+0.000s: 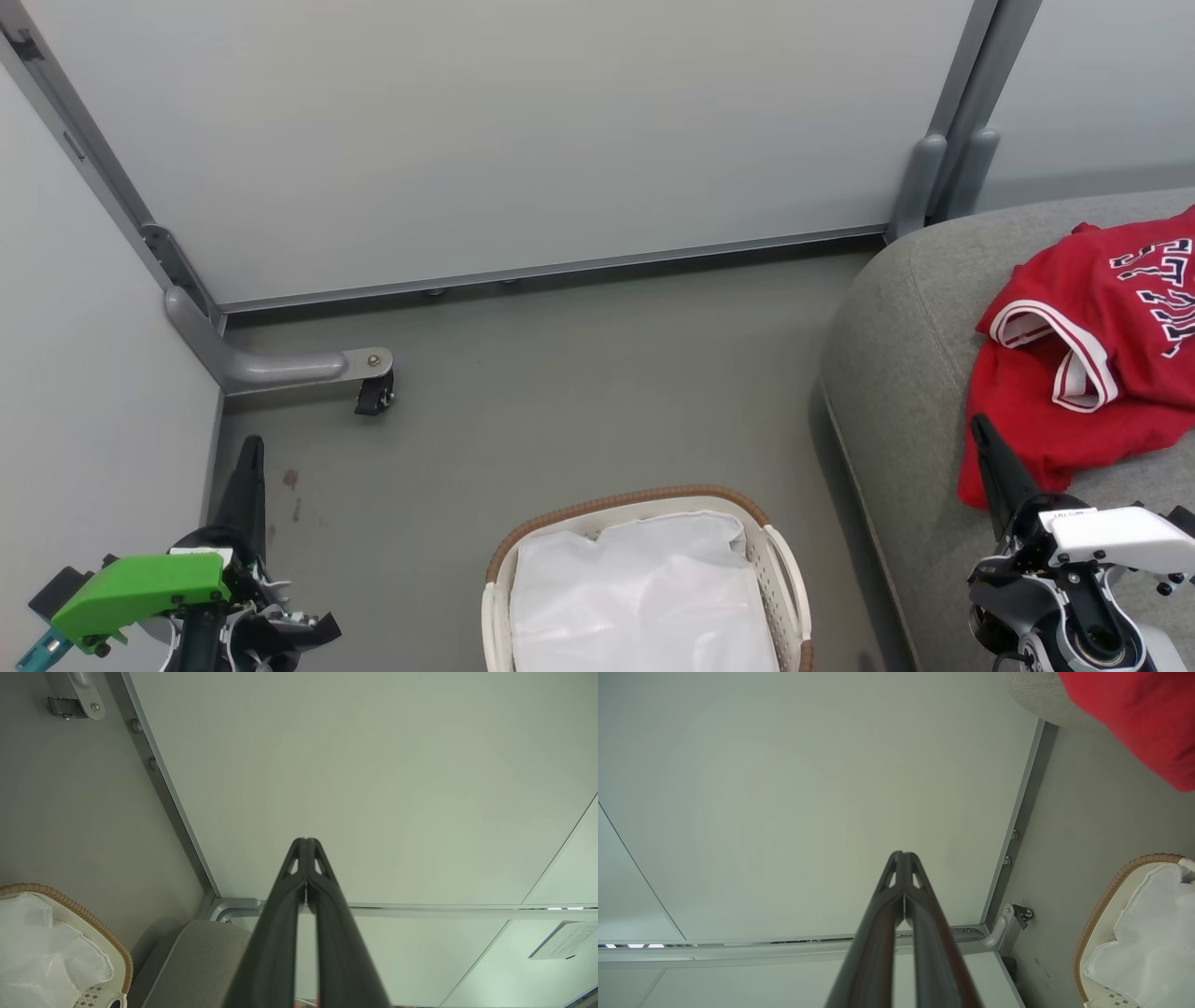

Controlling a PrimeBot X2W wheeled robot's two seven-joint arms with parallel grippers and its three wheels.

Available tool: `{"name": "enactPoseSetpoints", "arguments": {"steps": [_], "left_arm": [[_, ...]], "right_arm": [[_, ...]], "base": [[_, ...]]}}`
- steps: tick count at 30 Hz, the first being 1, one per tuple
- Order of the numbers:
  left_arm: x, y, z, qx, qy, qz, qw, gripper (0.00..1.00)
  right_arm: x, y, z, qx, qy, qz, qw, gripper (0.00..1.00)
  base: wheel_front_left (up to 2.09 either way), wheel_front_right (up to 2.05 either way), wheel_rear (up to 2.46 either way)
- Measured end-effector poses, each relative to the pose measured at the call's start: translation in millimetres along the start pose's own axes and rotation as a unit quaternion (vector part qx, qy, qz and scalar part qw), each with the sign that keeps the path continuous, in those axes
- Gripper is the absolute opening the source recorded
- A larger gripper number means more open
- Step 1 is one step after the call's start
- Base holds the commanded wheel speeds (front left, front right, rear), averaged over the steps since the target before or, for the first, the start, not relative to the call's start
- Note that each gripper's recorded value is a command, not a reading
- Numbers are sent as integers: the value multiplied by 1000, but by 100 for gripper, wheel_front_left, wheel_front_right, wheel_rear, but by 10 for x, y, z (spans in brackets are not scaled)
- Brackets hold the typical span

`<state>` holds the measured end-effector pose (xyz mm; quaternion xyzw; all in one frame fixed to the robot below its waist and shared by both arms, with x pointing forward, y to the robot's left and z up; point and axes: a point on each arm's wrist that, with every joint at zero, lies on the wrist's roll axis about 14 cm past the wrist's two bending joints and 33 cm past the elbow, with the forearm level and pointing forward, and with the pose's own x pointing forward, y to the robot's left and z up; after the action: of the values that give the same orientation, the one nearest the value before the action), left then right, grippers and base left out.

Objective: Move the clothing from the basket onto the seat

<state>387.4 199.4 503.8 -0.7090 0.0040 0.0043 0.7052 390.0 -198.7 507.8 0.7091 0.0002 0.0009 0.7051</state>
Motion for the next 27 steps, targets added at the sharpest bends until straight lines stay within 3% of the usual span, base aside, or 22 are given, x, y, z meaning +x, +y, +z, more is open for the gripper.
{"name": "enactPoseSetpoints", "arguments": {"steps": [27], "left_arm": [[0, -1, 0, 0, 0, 0, 1000, 0]], "right_arm": [[0, -1, 0, 0, 0, 0, 1000, 0]], "base": [[0, 0, 0]]}}
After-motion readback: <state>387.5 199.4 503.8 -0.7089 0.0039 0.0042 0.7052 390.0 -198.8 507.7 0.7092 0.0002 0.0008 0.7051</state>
